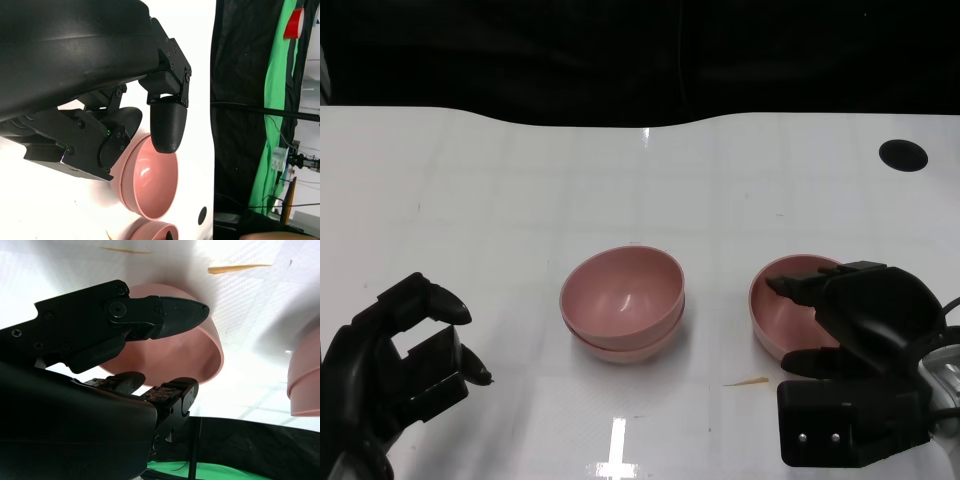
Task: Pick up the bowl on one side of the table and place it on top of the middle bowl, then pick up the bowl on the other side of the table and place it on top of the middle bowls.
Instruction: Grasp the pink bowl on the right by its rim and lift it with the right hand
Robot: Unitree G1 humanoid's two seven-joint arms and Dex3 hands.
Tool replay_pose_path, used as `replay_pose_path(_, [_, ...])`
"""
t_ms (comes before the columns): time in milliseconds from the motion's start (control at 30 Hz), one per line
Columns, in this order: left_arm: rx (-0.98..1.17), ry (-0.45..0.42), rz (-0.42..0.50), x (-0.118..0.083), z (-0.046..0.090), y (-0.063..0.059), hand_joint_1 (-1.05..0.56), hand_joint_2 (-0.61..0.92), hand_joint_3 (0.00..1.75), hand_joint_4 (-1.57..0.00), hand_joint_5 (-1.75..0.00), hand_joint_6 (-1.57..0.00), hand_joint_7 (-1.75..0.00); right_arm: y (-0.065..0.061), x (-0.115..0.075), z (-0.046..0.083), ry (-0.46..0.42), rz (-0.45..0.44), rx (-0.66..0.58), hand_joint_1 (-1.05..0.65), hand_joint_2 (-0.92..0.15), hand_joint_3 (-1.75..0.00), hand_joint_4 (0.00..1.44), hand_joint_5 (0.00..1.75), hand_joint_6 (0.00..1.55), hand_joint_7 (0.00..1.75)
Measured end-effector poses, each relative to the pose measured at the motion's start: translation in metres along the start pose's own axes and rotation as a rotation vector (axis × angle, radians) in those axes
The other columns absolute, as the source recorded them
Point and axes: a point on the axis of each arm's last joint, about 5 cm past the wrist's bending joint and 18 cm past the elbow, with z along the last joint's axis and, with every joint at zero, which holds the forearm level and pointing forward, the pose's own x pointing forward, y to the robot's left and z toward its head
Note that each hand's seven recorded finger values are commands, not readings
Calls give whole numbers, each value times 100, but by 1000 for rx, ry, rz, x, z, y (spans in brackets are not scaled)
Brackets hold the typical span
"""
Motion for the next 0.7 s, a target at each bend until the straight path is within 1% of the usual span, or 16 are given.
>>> replay_pose_path(133, [-8,0,0,0,-1,-1,1,70,121,-74,-175,-61,-175,2,2,-1,5,13,-4,-93,-92,-58,40,1,41,0])
replay_pose_path(233, [-9,-1,0,0,-1,-1,1,70,121,-75,-175,-61,-175,2,5,0,1,18,-5,-94,-92,-61,41,1,44,1])
replay_pose_path(433, [-4,-1,7,0,-1,-1,1,70,121,-74,-175,-61,-175,10,10,2,0,50,22,-94,-92,-66,42,1,47,2])
replay_pose_path(533, [-3,-1,11,0,-1,-1,2,70,121,-74,-175,-60,-175,12,13,3,0,61,35,-93,-92,-68,43,2,47,2])
replay_pose_path(600, [-4,-1,10,0,0,-1,2,71,121,-74,-175,-60,-175,13,15,5,-4,66,47,-92,-92,-68,45,2,48,2])
replay_pose_path(700, [-4,-1,10,0,0,-1,2,71,121,-74,-175,-60,-175,15,17,5,-2,84,61,-89,-92,-61,47,3,50,2])
